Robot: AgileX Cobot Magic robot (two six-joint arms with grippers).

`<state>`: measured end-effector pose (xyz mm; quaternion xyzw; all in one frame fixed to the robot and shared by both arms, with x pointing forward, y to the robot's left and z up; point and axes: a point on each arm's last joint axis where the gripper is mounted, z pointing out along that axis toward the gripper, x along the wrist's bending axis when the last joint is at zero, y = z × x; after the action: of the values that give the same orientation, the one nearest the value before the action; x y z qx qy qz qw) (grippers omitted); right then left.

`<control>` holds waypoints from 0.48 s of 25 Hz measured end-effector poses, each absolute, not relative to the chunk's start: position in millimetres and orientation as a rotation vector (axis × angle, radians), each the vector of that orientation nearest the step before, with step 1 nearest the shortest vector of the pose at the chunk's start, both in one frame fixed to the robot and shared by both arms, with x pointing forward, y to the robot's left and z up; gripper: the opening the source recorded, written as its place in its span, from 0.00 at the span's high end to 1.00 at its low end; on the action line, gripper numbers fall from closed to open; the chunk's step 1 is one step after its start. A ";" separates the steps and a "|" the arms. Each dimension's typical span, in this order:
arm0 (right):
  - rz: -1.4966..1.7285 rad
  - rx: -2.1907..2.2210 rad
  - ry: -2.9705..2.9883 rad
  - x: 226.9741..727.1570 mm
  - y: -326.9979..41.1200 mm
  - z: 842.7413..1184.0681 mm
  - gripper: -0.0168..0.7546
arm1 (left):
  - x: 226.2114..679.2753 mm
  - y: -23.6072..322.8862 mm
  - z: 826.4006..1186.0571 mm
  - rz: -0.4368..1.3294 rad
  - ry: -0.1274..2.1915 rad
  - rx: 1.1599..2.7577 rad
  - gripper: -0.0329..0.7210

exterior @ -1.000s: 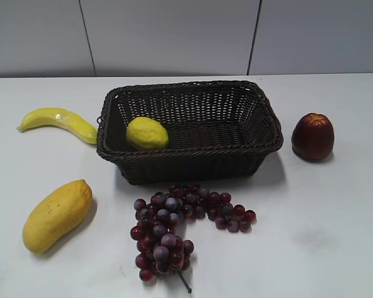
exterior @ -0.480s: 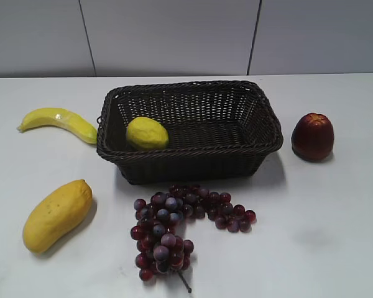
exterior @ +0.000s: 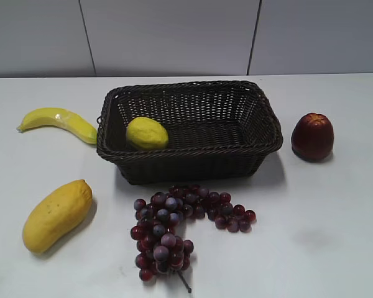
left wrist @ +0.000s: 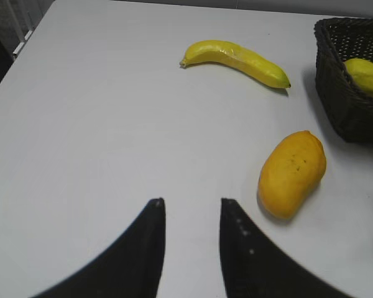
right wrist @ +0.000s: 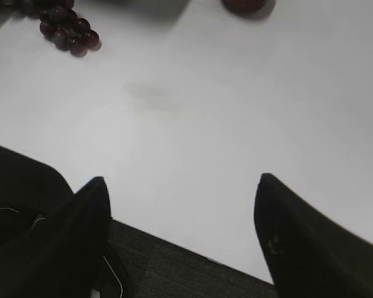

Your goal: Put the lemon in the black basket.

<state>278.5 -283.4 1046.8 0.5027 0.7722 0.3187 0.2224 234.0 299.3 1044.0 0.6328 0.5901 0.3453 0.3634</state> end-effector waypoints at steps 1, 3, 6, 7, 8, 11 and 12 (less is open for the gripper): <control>0.889 1.389 2.120 277.0 -284.3 1047.3 0.22 | 234.0 299.3 1044.0 0.889 1.519 1.629 0.64; 0.912 1.399 2.068 272.7 -287.3 1048.7 0.22 | 234.0 299.3 1044.0 0.889 1.519 1.629 0.64; 0.948 1.442 1.909 260.5 -294.8 1051.4 0.22 | 234.0 299.3 1044.0 0.889 1.519 1.629 0.64; 0.959 1.454 1.846 255.2 -297.1 1052.1 0.22 | 234.0 299.3 1044.0 0.889 1.519 1.629 0.64; 0.964 1.468 1.785 250.6 -298.8 1052.5 0.22 | 234.0 299.3 1044.0 0.889 1.519 1.629 0.64; 0.976 1.489 1.621 236.4 -301.4 1053.0 0.22 | 234.0 299.3 1044.0 0.889 1.519 1.629 0.64; 0.969 1.502 1.586 234.6 -301.4 1053.0 0.22 | 234.0 299.3 1044.0 0.889 1.519 1.629 0.64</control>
<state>234.6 -301.4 1053.0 0.5847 0.6174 0.3771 0.3672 234.0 299.3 1044.0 0.6328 0.5901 0.3453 0.3634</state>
